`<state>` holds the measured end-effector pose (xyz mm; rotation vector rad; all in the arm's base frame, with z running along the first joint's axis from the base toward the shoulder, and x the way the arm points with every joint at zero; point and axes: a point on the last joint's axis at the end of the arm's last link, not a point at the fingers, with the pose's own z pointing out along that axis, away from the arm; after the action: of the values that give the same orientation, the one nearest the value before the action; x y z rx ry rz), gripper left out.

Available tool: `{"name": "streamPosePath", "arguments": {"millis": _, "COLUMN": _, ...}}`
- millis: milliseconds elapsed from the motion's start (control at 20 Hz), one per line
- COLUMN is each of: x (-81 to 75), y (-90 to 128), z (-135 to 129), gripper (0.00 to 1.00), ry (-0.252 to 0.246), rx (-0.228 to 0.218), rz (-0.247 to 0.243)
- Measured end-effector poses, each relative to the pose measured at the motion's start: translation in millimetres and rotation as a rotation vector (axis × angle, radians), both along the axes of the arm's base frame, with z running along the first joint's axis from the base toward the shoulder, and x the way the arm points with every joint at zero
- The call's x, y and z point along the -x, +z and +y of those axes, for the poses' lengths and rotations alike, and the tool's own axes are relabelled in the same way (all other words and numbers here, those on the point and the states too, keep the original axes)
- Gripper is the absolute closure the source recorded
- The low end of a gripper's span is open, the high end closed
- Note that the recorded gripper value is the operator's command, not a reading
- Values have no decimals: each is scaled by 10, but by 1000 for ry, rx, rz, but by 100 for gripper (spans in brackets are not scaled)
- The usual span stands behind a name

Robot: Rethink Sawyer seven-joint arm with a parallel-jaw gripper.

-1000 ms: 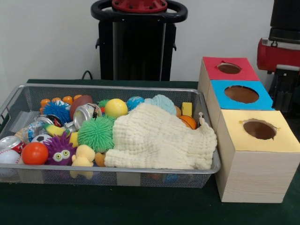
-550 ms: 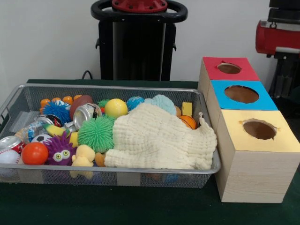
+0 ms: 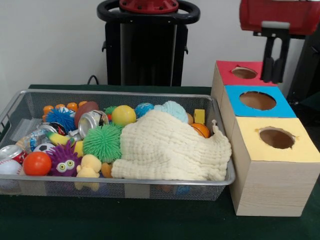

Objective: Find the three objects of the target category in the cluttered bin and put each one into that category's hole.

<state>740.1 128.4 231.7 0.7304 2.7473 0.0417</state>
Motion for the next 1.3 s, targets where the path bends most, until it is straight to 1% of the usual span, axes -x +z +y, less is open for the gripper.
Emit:
{"name": "streamPosePath", "arguments": {"millis": 100, "x": -9, "y": 34, "z": -114, "gripper": 100, "ry": -15, "rx": -1, "rz": -3}}
{"name": "streamPosePath", "arguments": {"millis": 200, "x": -19, "y": 85, "z": -395, "gripper": 100, "ry": -49, "rx": 0, "rz": -7}}
{"name": "streamPosePath", "arguments": {"millis": 250, "x": -18, "y": 90, "z": -469, "gripper": 100, "ry": -58, "rx": 0, "rz": -6}}
{"name": "streamPosePath", "arguments": {"millis": 400, "x": -1, "y": 93, "z": -651, "gripper": 100, "ry": -78, "rx": 1, "rz": -2}}
{"name": "streamPosePath", "arguments": {"millis": 500, "x": 21, "y": 74, "z": -867, "gripper": 100, "ry": -100, "rx": 3, "rz": 5}}
{"name": "streamPosePath", "arguments": {"millis": 550, "x": 25, "y": 66, "z": -914, "gripper": 100, "ry": -104, "rx": 4, "rz": 7}}
{"name": "streamPosePath", "arguments": {"millis": 600, "x": 34, "y": 32, "z": -1044, "gripper": 100, "ry": -114, "rx": 6, "rz": 13}}
{"name": "streamPosePath", "arguments": {"millis": 800, "x": 59, "y": -66, "z": -1245, "gripper": 100, "ry": -128, "rx": 1, "rz": 27}}
{"name": "streamPosePath", "arguments": {"millis": 950, "x": 78, "y": -156, "z": -1354, "gripper": 100, "ry": -130, "rx": 1, "rz": 29}}
{"name": "streamPosePath", "arguments": {"millis": 1000, "x": 86, "y": -242, "z": -1432, "gripper": 100, "ry": -129, "rx": 5, "rz": 22}}
{"name": "streamPosePath", "arguments": {"millis": 1300, "x": 96, "y": -470, "z": -1553, "gripper": 100, "ry": -114, "rx": 20, "rz": -9}}
